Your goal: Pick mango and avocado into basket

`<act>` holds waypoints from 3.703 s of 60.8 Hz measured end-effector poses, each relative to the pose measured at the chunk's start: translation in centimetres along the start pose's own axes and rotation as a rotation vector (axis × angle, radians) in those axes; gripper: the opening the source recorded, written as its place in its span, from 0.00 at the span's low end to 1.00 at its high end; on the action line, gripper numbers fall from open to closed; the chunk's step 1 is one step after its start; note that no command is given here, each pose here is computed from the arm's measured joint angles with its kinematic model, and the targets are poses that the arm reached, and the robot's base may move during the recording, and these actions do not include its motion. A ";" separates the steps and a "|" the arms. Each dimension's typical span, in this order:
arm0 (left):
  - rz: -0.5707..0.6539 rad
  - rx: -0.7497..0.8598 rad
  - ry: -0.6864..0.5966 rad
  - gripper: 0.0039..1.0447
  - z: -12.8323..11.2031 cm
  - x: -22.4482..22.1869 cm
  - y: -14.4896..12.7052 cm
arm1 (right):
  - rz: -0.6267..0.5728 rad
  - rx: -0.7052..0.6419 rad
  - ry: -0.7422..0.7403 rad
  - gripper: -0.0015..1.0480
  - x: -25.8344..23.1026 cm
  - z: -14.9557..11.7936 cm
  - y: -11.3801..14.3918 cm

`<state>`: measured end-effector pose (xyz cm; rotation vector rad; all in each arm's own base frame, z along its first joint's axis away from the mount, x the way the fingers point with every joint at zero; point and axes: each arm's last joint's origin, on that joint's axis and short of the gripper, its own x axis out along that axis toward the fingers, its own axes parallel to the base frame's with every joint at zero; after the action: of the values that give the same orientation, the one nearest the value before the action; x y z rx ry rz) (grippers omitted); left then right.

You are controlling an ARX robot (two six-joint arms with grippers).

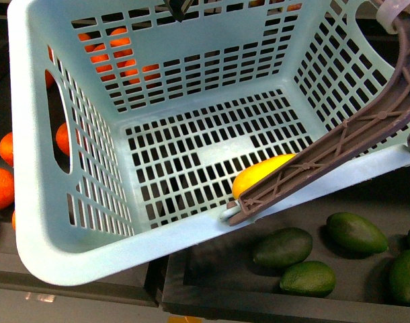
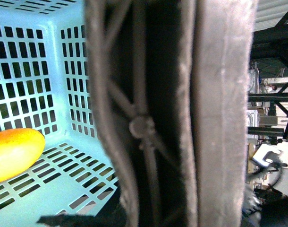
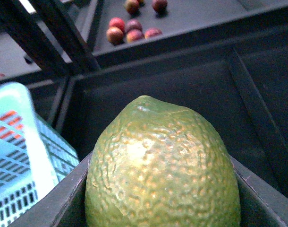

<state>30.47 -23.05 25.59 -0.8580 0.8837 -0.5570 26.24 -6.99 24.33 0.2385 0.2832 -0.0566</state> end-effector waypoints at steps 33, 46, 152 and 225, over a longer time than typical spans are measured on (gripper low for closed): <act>0.000 0.001 -0.001 0.13 0.0 0.0 0.0 | 0.184 -0.030 0.033 0.63 3.5 -1.0 13.1; -0.001 0.000 0.001 0.13 0.0 0.0 0.0 | 0.178 -0.037 0.062 0.80 3.9 -2.2 14.3; 0.003 -0.004 0.002 0.13 0.0 0.1 0.1 | 0.060 -0.235 -0.285 0.02 -10.1 -12.1 4.0; 0.003 -0.004 0.002 0.13 0.0 0.1 0.1 | 0.060 -0.236 -0.289 0.02 -13.8 -13.1 3.7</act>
<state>30.50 -23.06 25.47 -0.8601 0.8879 -0.5530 9.79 0.03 16.88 0.0029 -0.0067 0.0023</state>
